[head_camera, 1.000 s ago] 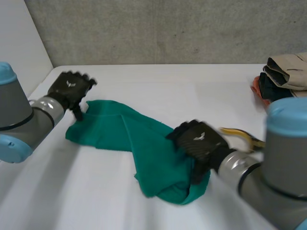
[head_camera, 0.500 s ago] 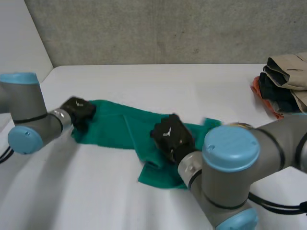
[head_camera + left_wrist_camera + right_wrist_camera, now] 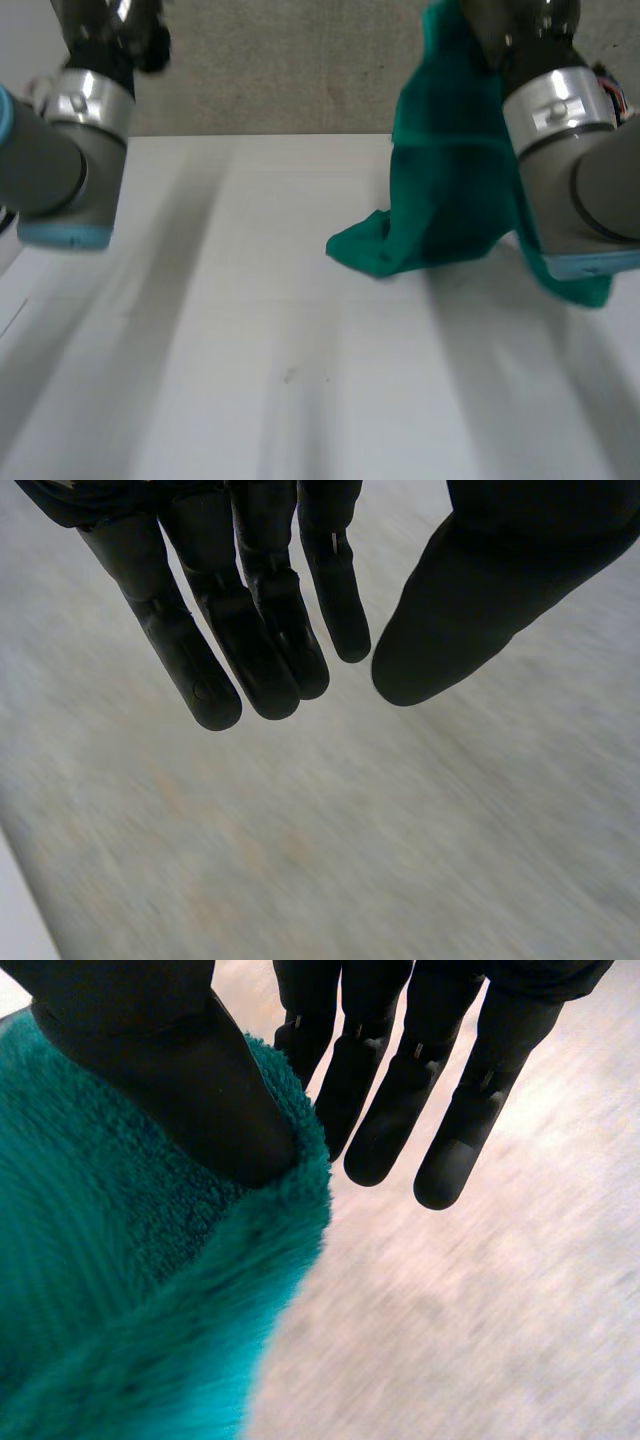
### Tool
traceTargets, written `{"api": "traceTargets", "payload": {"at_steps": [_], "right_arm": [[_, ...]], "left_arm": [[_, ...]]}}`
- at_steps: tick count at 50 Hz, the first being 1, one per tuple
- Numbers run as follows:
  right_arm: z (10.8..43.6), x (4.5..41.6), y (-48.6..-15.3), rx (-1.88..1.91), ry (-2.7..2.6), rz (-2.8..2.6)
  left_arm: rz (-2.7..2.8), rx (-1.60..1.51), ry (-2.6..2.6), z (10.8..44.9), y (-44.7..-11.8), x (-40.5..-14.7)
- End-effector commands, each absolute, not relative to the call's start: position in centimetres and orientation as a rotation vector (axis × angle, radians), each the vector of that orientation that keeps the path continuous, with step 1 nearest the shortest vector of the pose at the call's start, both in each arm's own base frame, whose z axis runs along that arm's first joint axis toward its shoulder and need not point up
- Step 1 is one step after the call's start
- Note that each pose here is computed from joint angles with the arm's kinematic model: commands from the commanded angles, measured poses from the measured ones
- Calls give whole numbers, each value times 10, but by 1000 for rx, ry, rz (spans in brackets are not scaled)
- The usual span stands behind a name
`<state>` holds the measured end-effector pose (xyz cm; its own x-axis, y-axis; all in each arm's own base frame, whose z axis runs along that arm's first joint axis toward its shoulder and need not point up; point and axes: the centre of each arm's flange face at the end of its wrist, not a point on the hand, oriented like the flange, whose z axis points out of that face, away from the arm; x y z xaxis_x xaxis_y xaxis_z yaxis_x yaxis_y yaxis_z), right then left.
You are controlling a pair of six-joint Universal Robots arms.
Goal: Fold the laundry.
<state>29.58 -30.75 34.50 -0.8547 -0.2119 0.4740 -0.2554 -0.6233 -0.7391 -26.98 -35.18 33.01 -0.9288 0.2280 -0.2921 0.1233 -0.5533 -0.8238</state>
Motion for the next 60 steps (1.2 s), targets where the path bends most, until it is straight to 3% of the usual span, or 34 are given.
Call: {"api": "traceTargets", "payload": {"at_steps": [1, 3, 6, 17, 22, 28, 32, 34, 36, 40, 43, 47, 51, 55, 60], "right_arm": [[280, 280, -291, 1125, -1890, 2321], [268, 283, -276, 1238, -1962, 2289], [277, 285, -260, 1300, -1954, 2343], [365, 278, -183, 1341, -1859, 2771], [391, 270, -158, 1349, -1832, 2903], [391, 267, -159, 1303, -1916, 2923], [378, 265, -169, 1271, -2010, 2858], [360, 254, -196, 1167, -2131, 2733], [343, 244, -220, 1086, -2238, 2621], [310, 228, -261, 1011, -2356, 2405], [311, 229, -276, 1020, -2281, 2391], [333, 225, -322, 796, -2064, 2458], [355, 249, -332, 758, -1842, 2638], [360, 271, -330, 808, -1656, 2786], [327, 278, -331, 876, -1726, 2754]], "left_arm": [[2375, -768, -1710, 253, -324, -271], [2313, -810, -1723, 241, -319, -273], [2267, -843, -1720, 231, -319, -277], [1968, -823, -1729, 191, -325, -327], [1604, -902, -1761, 159, -296, -359], [1283, -1030, -1725, 134, -253, -384], [1296, -1025, -1723, 139, -256, -386], [1413, -975, -1765, 148, -273, -382], [1511, -916, -1823, 154, -289, -373], [1837, -758, -1863, 203, -338, -340], [1975, -748, -1761, 233, -349, -336], [2198, -699, -1511, 285, -357, -340], [2407, -602, -1219, 353, -345, -336], [2457, -519, -1200, 363, -331, -333], [2450, -559, -1449, 316, -317, -325]]}}
